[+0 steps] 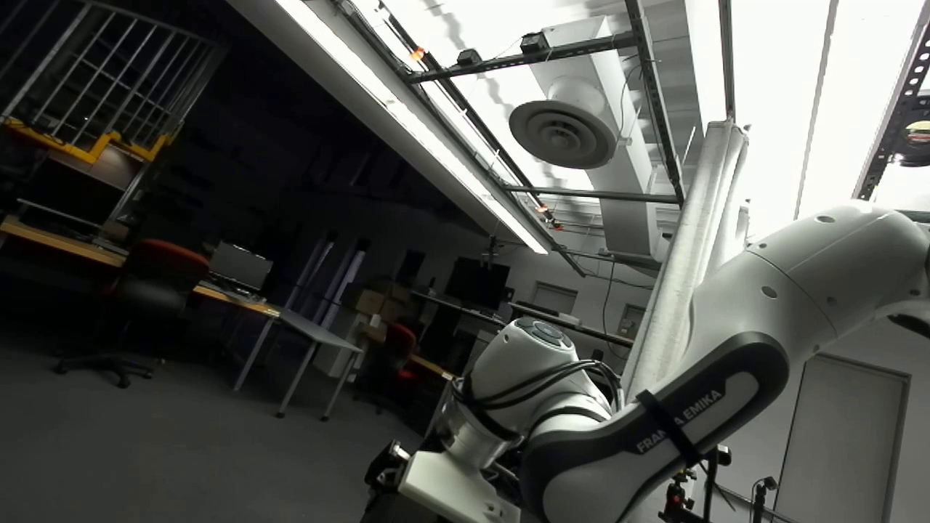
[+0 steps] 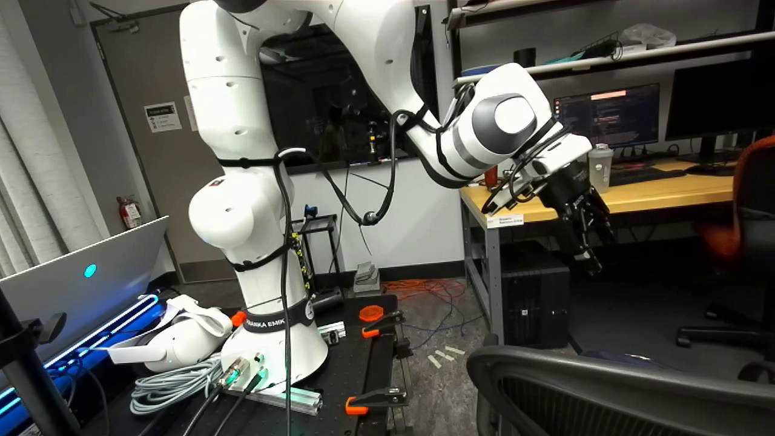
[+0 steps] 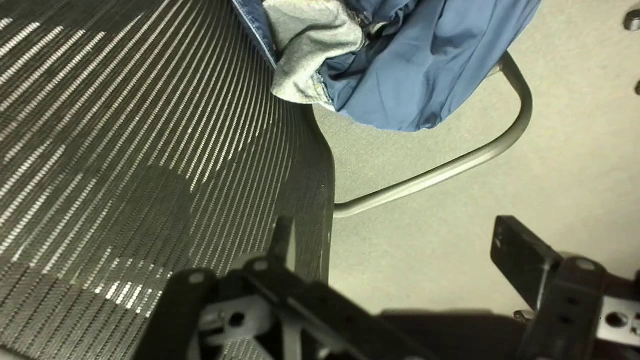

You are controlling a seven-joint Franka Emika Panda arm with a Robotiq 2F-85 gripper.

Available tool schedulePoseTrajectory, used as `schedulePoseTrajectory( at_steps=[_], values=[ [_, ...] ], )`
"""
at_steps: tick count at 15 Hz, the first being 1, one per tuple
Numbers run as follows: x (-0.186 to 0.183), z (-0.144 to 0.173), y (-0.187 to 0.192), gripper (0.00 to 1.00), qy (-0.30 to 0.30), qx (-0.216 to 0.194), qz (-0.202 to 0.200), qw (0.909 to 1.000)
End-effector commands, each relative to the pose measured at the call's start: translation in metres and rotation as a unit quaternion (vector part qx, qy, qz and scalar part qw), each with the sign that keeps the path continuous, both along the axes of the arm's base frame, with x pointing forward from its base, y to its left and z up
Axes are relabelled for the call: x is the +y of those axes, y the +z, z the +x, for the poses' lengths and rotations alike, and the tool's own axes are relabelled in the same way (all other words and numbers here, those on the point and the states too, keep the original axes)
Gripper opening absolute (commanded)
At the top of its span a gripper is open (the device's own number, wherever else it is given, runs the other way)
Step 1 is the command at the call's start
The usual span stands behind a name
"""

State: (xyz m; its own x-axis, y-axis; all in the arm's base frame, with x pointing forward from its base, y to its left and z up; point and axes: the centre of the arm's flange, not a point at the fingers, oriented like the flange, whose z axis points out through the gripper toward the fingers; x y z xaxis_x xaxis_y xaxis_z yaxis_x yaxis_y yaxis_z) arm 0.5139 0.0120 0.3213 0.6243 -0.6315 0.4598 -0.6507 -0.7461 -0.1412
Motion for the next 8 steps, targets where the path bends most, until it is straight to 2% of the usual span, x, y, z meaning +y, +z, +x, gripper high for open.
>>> schedulePoseTrajectory(
  at_steps=[1, 8],
  values=[
    [-0.0025, -0.0042, 0.0007, 1.00, 0.000, 0.000, 0.000, 1.0000],
    [-0.0033, -0.0083, 0.0020, 1.00, 0.000, -0.001, 0.001, 1.0000]
  ],
)
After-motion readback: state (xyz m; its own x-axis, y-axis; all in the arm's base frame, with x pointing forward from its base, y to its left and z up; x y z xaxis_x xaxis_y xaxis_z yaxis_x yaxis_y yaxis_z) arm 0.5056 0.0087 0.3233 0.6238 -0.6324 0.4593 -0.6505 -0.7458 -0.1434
